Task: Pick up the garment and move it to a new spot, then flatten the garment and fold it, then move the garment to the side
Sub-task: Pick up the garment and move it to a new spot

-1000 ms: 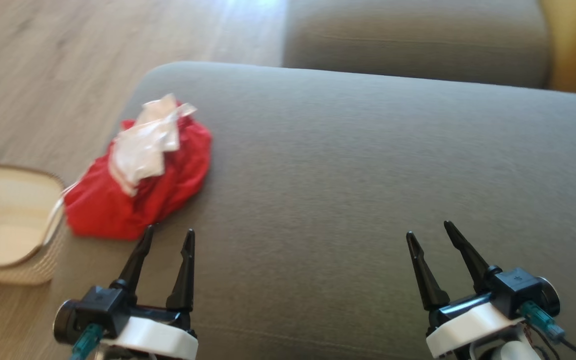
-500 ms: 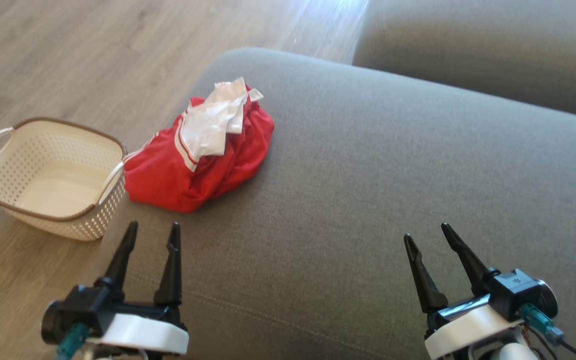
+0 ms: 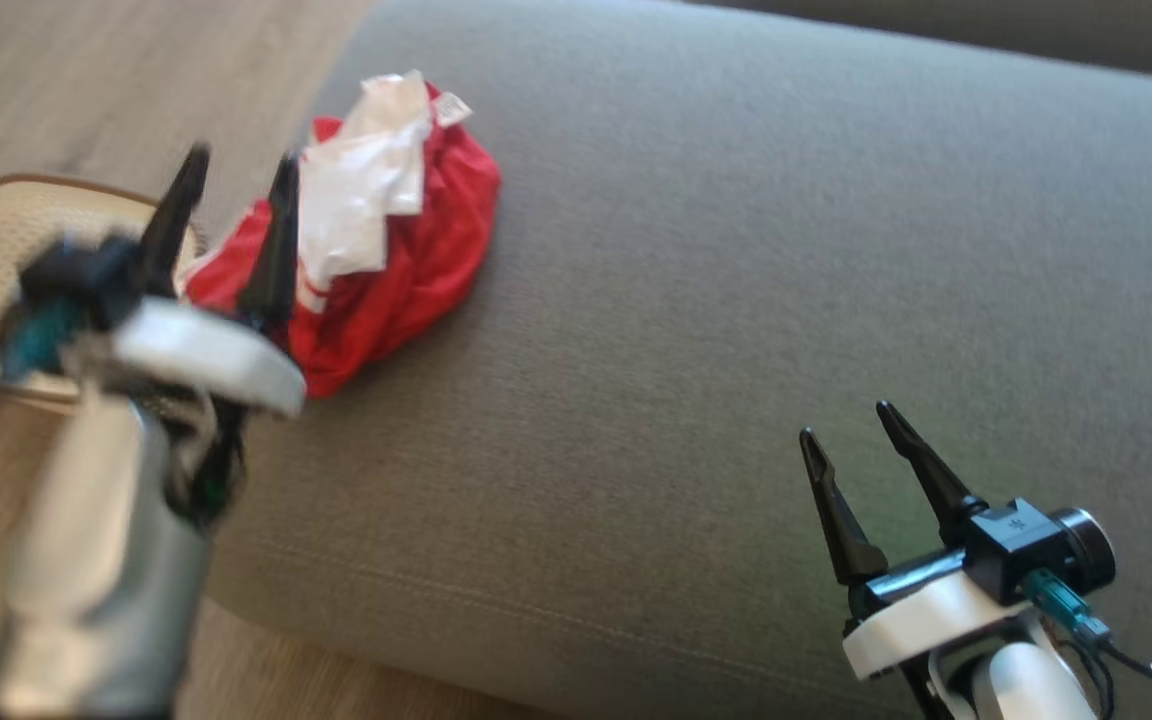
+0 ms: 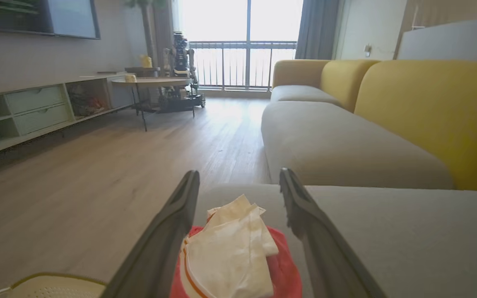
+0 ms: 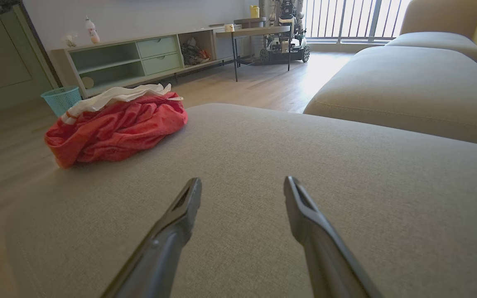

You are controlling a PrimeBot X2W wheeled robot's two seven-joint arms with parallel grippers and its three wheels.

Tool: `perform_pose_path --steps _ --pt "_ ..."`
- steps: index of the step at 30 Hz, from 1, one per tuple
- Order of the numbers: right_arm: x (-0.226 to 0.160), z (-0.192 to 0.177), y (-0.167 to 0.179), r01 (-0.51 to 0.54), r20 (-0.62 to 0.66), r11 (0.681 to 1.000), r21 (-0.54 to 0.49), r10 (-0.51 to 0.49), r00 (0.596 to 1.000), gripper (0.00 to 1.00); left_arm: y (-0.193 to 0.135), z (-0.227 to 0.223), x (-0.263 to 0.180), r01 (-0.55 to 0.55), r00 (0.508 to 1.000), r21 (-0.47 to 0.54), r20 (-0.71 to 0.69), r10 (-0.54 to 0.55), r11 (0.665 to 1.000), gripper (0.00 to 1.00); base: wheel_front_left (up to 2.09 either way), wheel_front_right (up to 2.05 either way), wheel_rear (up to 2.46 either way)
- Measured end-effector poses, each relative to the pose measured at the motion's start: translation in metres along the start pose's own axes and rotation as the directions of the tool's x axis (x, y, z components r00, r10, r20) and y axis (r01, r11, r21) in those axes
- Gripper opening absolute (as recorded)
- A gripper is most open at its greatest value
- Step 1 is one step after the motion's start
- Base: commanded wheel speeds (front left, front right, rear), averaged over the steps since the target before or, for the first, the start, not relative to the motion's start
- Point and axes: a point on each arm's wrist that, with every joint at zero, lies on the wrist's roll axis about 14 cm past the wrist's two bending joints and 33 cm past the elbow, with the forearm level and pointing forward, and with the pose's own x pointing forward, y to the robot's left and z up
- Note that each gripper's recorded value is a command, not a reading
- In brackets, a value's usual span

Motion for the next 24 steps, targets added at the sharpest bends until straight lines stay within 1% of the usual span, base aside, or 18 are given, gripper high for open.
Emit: perform_pose_path --steps 1,4,8,11,13,15,18,22,24 --pt "0.001 -0.002 -0.003 0.007 -0.004 1.0 -0.001 -0.007 1.0 1.0 -0.001 -0.006 0.011 0.027 0.999 0.024 -0.046 -0.026 0.999 1.0 0.0 0.0 0.0" --pt "0.001 -0.007 -0.012 0.029 -0.014 1.0 -0.004 -0.029 0.999 1.0 0.005 -0.026 0.042 0.034 0.98 0.0 -0.197 -0.033 0.999 1.0 0.0 0.0 0.0" --pt "0.002 -0.016 -0.025 0.056 -0.03 0.998 -0.011 -0.056 0.998 1.0 0.009 -0.06 0.067 0.024 0.913 -0.053 -0.405 -0.043 0.998 1.0 0.0 0.0 0.0" --pt "0.0 -0.027 -0.033 0.073 -0.059 0.997 -0.018 -0.074 0.995 1.0 0.008 -0.087 0.075 0.007 0.842 -0.092 -0.537 -0.055 0.996 1.0 0.0 0.0 0.0" --pt "0.0 -0.034 -0.037 0.081 -0.077 0.996 -0.021 -0.082 0.994 1.0 0.011 -0.104 0.077 0.003 0.789 -0.074 -0.613 -0.048 0.997 1.0 0.0 0.0 0.0" --pt "0.001 -0.039 -0.041 0.088 -0.087 0.996 -0.025 -0.09 0.992 1.0 0.02 -0.116 0.079 -0.017 0.749 -0.049 -0.663 -0.02 0.999 1.0 0.0 0.0 0.0" --pt "0.006 -0.043 -0.051 0.109 -0.088 0.994 -0.023 -0.111 0.99 1.0 0.032 -0.133 0.079 -0.046 0.669 -0.019 -0.743 0.017 0.999 1.0 0.0 0.0 0.0" --pt "0.007 -0.05 -0.061 0.133 -0.101 0.991 -0.025 -0.135 0.986 1.0 0.034 -0.156 0.073 -0.057 0.577 0.005 -0.816 0.037 0.998 1.0 0.0 0.0 0.0" --pt "0.007 -0.054 -0.063 0.136 -0.11 0.99 -0.024 -0.138 0.984 1.0 0.035 -0.166 0.069 -0.068 0.541 0.006 -0.84 0.042 0.998 1.0 0.0 0.0 0.0"
